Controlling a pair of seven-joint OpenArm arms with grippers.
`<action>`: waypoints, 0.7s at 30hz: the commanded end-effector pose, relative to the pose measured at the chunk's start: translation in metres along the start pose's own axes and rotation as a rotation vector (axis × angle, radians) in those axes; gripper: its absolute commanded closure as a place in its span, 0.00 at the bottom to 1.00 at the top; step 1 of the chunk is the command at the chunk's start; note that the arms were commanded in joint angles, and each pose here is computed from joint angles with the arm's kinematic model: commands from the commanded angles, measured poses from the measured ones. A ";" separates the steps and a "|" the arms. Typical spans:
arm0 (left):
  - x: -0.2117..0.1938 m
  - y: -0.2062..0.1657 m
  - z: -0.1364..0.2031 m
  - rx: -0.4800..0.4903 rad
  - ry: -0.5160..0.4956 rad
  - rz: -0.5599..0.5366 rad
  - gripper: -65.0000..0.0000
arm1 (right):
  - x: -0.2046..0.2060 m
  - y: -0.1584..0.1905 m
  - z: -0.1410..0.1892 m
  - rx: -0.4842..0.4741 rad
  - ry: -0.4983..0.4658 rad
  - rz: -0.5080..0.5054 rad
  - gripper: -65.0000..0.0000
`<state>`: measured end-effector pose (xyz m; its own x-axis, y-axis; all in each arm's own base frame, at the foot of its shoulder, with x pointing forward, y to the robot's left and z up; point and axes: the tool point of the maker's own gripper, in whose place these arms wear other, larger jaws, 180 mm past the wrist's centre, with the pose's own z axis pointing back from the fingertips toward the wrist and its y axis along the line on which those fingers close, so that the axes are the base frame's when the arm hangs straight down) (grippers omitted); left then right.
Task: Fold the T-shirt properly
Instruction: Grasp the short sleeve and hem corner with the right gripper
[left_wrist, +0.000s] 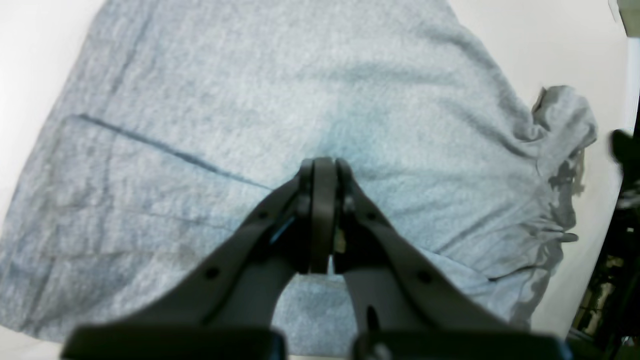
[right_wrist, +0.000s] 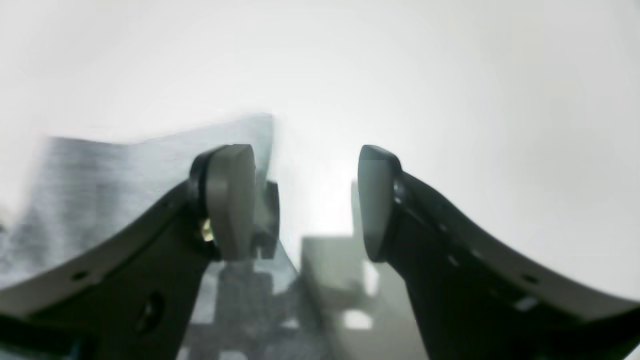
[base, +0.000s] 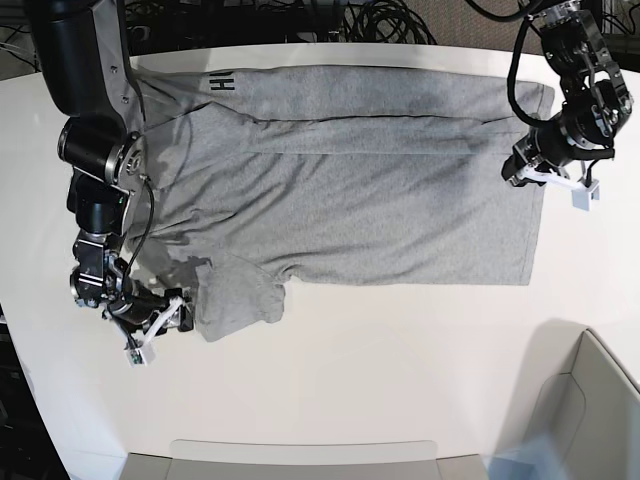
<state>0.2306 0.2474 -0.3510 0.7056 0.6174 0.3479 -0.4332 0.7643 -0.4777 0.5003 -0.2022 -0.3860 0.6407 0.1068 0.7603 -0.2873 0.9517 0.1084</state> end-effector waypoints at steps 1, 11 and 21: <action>0.006 -0.005 0.004 -0.013 -0.011 -0.014 1.00 | 0.023 -0.010 0.005 -0.011 -0.059 0.001 0.50; 0.006 -0.006 0.004 -0.015 -0.010 -0.013 1.00 | -0.012 0.019 -0.012 0.046 0.011 0.026 0.50; 0.016 -0.017 0.003 -0.042 -0.035 -0.016 1.00 | -0.018 0.042 -0.021 0.082 0.049 0.077 0.50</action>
<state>0.2387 0.2444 -0.3464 0.7028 0.6179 0.3525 -0.4223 0.7611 -0.4922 0.4863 -0.1539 -0.4164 0.6478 0.1696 0.7427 -0.3823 0.9156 0.1243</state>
